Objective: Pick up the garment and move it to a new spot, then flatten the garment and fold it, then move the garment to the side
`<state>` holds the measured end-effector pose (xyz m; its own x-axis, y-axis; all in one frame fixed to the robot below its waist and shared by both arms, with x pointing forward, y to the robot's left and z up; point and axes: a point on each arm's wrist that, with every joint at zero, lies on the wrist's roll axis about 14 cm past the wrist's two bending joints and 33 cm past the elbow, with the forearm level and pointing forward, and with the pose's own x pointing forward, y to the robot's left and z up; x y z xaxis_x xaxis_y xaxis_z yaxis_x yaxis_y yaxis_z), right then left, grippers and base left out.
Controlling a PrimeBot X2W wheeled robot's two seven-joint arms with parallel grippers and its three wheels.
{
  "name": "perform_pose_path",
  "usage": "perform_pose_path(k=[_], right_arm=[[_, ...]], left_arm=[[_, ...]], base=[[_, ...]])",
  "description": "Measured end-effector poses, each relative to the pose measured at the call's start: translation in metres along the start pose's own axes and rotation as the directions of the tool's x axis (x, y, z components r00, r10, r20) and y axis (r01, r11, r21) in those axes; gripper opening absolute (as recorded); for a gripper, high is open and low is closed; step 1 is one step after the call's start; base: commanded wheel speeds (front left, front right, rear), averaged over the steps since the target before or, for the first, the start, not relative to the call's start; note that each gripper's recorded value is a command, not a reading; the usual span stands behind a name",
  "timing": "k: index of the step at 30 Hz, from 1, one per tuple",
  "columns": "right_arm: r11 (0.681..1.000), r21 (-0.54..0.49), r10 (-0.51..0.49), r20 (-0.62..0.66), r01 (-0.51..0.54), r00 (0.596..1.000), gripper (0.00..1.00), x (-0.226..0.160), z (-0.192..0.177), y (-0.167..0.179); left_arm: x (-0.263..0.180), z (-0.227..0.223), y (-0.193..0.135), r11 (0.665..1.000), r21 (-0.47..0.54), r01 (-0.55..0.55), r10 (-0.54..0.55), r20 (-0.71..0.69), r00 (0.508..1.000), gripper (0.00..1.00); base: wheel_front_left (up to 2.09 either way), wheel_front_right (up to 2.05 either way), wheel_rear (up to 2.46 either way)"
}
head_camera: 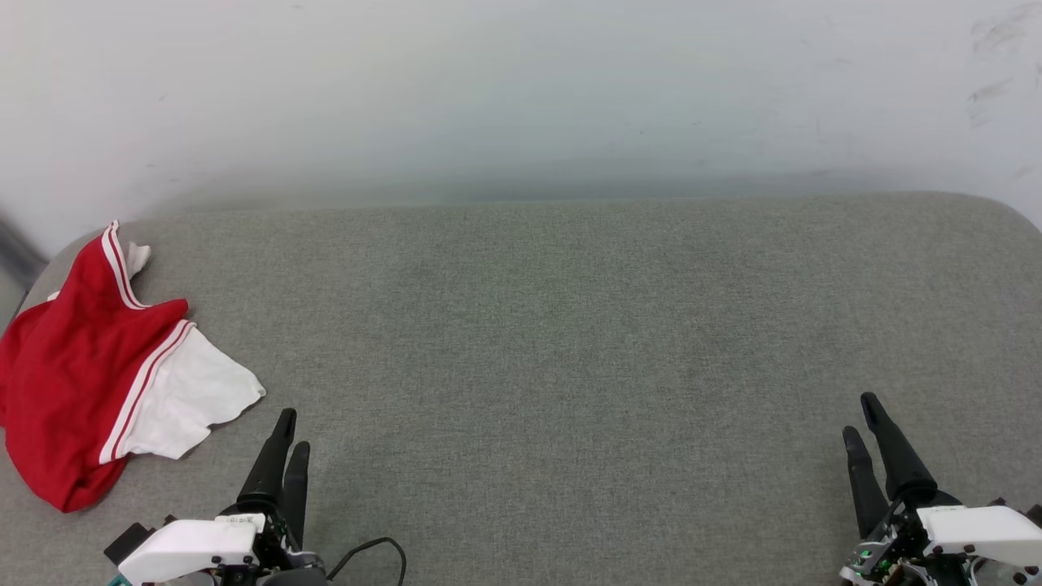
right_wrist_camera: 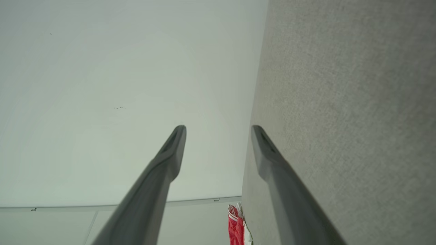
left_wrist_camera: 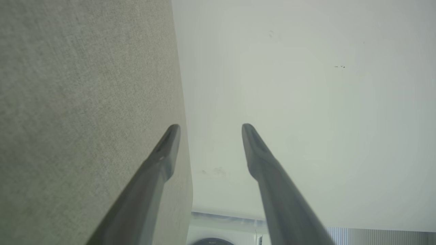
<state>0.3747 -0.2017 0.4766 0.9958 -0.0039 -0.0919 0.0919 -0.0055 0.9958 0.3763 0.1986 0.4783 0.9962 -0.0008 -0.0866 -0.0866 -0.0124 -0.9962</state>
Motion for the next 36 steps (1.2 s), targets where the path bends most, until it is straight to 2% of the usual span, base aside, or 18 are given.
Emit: perform_pose_path(k=[4,8,14,19,27,36], right_arm=[[1.0,-0.014,-0.017,0.015,0.017,1.0,1.0,-0.003,0.002,-0.006],[0.998,-0.056,-0.011,0.029,0.012,1.0,1.0,-0.002,0.004,-0.003],[0.984,-0.176,0.021,0.043,-0.013,0.999,1.0,0.0,0.006,0.008],[0.961,-0.276,0.055,0.052,-0.038,0.997,1.0,0.001,0.007,0.019],[0.879,-0.468,0.117,0.037,-0.086,0.992,1.0,0.003,0.001,0.039],[0.762,-0.639,0.149,0.014,-0.106,0.989,1.0,0.003,-0.007,0.048]], left_arm=[[-0.002,0.001,0.003,1.0,0.008,-0.008,0.008,0.014,1.0,1.0],[-0.002,0.004,-0.002,0.998,0.056,0.005,-0.006,0.03,1.0,1.0],[0.0,0.008,-0.01,0.986,0.163,0.015,-0.024,0.051,0.998,1.0],[0.001,0.01,-0.019,0.96,0.278,0.02,-0.039,0.063,0.997,1.0],[0.002,0.01,-0.028,0.899,0.437,0.005,-0.047,0.084,0.995,1.0],[0.002,0.006,-0.032,0.798,0.602,-0.015,-0.052,0.094,0.994,1.0]], base=[[0.0,0.0,0.0],[0.0,0.0,0.0],[0.0,0.0,0.0],[0.0,0.0,0.0],[0.0,0.0,0.0],[0.0,0.0,0.0]])
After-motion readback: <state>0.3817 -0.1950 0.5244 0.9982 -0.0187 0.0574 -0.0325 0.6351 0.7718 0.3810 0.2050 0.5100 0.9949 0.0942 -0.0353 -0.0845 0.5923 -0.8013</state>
